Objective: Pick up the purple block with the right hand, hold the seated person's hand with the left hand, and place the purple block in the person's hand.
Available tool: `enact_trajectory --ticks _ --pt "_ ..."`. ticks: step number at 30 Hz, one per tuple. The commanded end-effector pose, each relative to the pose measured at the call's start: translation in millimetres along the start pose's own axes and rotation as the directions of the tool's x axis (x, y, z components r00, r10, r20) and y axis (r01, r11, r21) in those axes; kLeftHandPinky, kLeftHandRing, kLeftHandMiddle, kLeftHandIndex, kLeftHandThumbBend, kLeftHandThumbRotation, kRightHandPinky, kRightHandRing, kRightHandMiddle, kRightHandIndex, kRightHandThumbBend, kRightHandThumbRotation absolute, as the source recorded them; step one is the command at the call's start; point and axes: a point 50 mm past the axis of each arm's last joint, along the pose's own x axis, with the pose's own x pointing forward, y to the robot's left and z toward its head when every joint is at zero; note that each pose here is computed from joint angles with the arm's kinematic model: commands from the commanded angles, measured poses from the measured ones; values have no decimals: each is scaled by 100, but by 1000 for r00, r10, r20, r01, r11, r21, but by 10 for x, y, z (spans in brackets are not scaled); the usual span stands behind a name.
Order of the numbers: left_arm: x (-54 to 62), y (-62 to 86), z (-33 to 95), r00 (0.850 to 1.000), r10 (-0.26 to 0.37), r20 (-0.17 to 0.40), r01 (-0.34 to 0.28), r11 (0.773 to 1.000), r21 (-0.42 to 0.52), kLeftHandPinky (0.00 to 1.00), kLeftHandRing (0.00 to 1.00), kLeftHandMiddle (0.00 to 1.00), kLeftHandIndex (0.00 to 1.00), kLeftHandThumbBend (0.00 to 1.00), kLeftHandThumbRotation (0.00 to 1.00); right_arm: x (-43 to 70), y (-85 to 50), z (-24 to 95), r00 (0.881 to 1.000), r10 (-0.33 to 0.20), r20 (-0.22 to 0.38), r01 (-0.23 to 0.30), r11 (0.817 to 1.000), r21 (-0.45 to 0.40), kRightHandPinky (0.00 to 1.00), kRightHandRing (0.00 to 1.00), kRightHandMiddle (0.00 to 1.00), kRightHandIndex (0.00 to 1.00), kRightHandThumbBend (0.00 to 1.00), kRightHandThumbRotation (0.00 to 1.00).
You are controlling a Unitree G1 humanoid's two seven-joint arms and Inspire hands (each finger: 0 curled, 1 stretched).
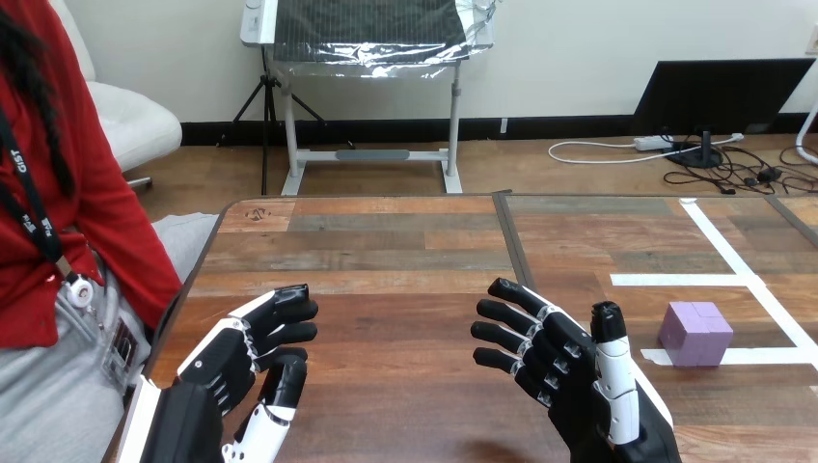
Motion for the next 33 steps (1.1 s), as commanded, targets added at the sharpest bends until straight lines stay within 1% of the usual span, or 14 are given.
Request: enact_trajectory --ticks 1,11,28,33 --pt "132 -21 86 996 3 84 -2 1000 -9 69 75 78 77 31 63 114 9 216 996 41 83 -38 998 -47 78 82 83 85 79 100" --pt "129 -27 84 997 6 82 -4 1000 -22 69 75 77 77 30 63 113 4 219 996 46 82 -42 998 -49 78 82 84 85 79 100" --pt "122 -23 79 997 5 79 -3 1000 -17 70 75 78 77 30 63 118 3 216 996 57 73 -54 997 -52 80 83 84 85 78 100" --pt "122 -20 79 997 6 78 -5 1000 -7 70 75 78 77 31 63 137 1 217 996 61 71 -56 996 -70 80 83 84 85 78 100"
